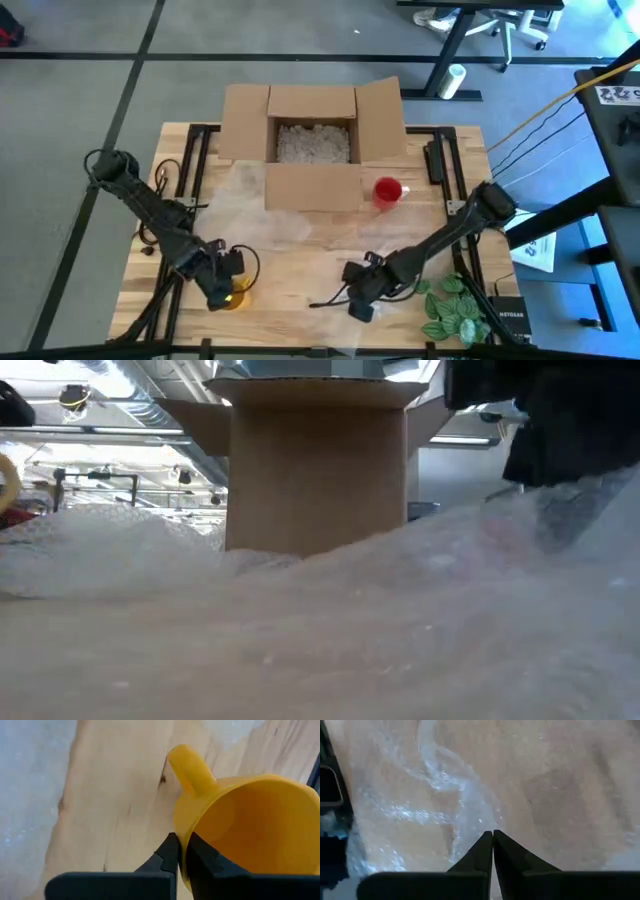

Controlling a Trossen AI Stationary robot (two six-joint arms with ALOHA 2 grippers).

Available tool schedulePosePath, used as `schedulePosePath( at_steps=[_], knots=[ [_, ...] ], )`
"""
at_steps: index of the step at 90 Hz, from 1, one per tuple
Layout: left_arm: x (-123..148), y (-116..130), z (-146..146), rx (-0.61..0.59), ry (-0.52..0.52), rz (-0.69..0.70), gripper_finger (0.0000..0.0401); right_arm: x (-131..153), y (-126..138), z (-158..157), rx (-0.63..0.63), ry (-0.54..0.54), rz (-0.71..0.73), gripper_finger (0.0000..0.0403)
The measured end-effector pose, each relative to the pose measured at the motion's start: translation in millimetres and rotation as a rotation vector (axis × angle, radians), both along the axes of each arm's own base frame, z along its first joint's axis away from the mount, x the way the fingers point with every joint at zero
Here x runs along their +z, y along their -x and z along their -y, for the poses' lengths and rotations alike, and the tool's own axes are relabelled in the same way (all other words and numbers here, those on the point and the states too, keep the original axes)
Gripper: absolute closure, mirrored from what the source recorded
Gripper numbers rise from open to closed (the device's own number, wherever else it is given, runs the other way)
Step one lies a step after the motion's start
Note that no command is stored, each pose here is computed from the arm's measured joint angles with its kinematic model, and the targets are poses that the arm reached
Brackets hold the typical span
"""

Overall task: Wrap mug
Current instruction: Wrap the yellow mug using the bubble wrap

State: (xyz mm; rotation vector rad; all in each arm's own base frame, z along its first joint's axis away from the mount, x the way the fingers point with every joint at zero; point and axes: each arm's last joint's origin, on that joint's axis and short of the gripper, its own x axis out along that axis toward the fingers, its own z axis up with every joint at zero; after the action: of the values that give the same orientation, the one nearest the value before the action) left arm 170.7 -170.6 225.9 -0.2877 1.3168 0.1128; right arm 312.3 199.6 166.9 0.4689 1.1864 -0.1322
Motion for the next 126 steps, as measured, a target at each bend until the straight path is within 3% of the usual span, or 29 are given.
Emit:
schedulePosePath(
  at_steps=[20, 42, 52, 62, 74, 96, 115, 126],
  knots=[
    [1.0, 10.9, -1.6, 0.041, -0.081, 0.001, 0.0401, -15.0, -29.4, 3.1, -0.108, -0.059, 0.158, 0.0403],
    [11.6, 25.2, -1.9, 0.057, -0.067, 0.037, 0.0401, -21.9, -69.5, 25.4, -0.309, -0.108, 0.418, 0.0403],
    [20.2, 35.8, -7.7, 0.075, -0.068, 0.05, 0.0401, -27.1, -75.8, 35.5, -0.445, -0.095, 0.45, 0.0403],
    [31.3, 40.4, -8.2, 0.079, -0.041, 0.15, 0.0401, -34.1, -75.8, 41.5, -0.543, -0.063, 0.441, 0.0403],
    [43.7, 39.8, -6.4, 0.062, -0.018, 0.277, 0.0401, -33.6, -75.2, 40.4, -0.531, -0.061, 0.439, 0.0403],
    [51.7, 7.0, 10.6, -0.052, 0.053, 0.517, 0.0401, -28.6, -77.4, 37.9, -0.478, -0.082, 0.424, 0.0403],
    [31.2, -24.3, 11.8, -0.053, -0.041, 0.509, 0.0401, -24.6, -76.3, 37.6, -0.437, -0.013, 0.374, 0.0403],
    [18.5, -38.2, 16.2, -0.066, -0.036, 0.483, 0.0401, -19.1, -72.7, 36.7, -0.434, 0.048, 0.322, 0.0403]
  ],
)
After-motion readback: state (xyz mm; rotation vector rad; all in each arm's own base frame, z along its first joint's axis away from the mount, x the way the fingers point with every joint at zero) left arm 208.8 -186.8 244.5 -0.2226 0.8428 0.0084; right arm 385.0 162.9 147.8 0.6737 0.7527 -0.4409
